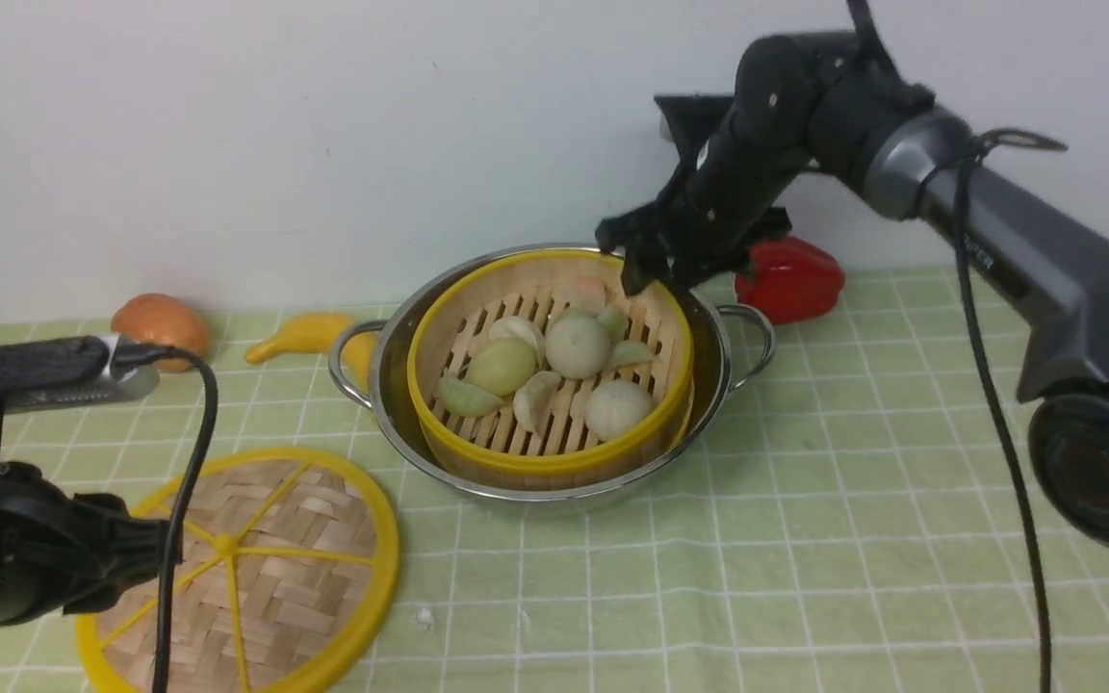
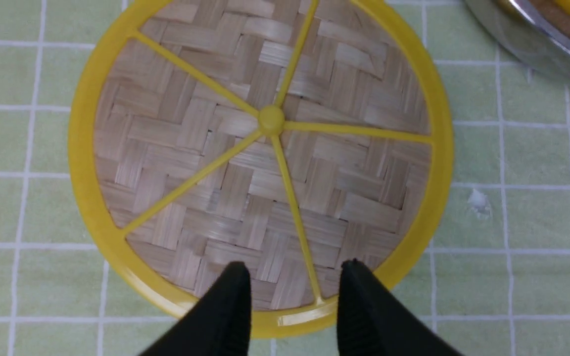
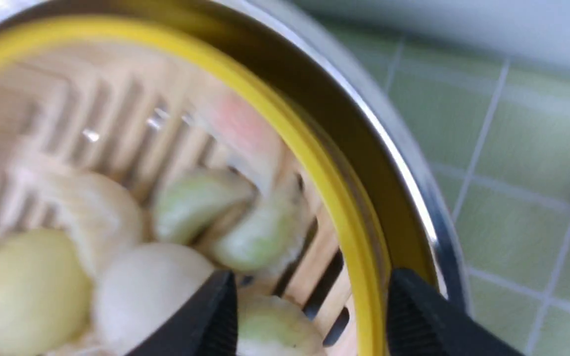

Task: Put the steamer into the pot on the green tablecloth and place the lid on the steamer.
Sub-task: 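Place the bamboo steamer basket of food into the steel pot with the right gripper, then grasp the bamboo steamer lid lying on the table by its centre knob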

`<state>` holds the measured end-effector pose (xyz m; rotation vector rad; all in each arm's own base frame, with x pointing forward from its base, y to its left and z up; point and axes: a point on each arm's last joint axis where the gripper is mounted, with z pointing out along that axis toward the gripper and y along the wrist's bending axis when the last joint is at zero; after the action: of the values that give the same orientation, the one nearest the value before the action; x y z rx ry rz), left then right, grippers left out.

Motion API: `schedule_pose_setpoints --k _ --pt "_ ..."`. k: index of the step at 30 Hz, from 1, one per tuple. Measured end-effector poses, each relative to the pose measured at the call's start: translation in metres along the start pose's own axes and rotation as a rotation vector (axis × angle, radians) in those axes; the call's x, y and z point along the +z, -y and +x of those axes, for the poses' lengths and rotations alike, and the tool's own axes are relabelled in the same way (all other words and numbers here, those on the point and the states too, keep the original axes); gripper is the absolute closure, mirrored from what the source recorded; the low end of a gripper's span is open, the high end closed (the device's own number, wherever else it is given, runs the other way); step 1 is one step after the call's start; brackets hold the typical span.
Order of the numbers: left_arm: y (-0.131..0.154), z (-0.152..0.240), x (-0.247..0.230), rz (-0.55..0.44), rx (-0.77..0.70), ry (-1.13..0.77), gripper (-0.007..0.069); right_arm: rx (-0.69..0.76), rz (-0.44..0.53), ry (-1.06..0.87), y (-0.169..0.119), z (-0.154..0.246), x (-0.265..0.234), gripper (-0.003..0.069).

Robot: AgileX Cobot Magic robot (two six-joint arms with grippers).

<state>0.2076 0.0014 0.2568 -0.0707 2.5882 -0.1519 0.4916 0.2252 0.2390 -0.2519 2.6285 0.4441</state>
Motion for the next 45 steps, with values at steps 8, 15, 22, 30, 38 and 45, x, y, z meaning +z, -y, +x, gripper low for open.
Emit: schedule_pose_setpoints --k 8,15,22,30,38,45 --pt "-0.003 -0.037 0.033 0.001 -0.011 -0.079 0.0382 -0.088 0.047 0.267 -0.006 -0.028 -0.137 0.0234" --pt "-0.010 -0.046 0.083 -0.011 -0.018 -0.217 0.0382 -0.096 0.064 0.394 -0.004 -0.012 -0.241 0.0233" --pt "-0.015 -0.055 0.124 -0.015 -0.025 -0.297 0.0382 -0.176 0.080 0.493 -0.010 0.055 -0.353 0.0233" --pt "-0.017 -0.053 0.142 -0.009 -0.043 -0.342 0.0393 -0.204 0.200 0.558 0.002 0.124 -0.412 0.0233" --pt "-0.015 -0.060 0.134 -0.008 -0.061 -0.381 0.0509 -0.185 0.314 0.611 0.014 0.156 -0.436 0.0233" --pt "-0.021 -0.095 0.078 -0.159 -0.001 -0.361 0.0509 -0.193 0.443 0.628 0.027 0.175 -0.446 0.0233"
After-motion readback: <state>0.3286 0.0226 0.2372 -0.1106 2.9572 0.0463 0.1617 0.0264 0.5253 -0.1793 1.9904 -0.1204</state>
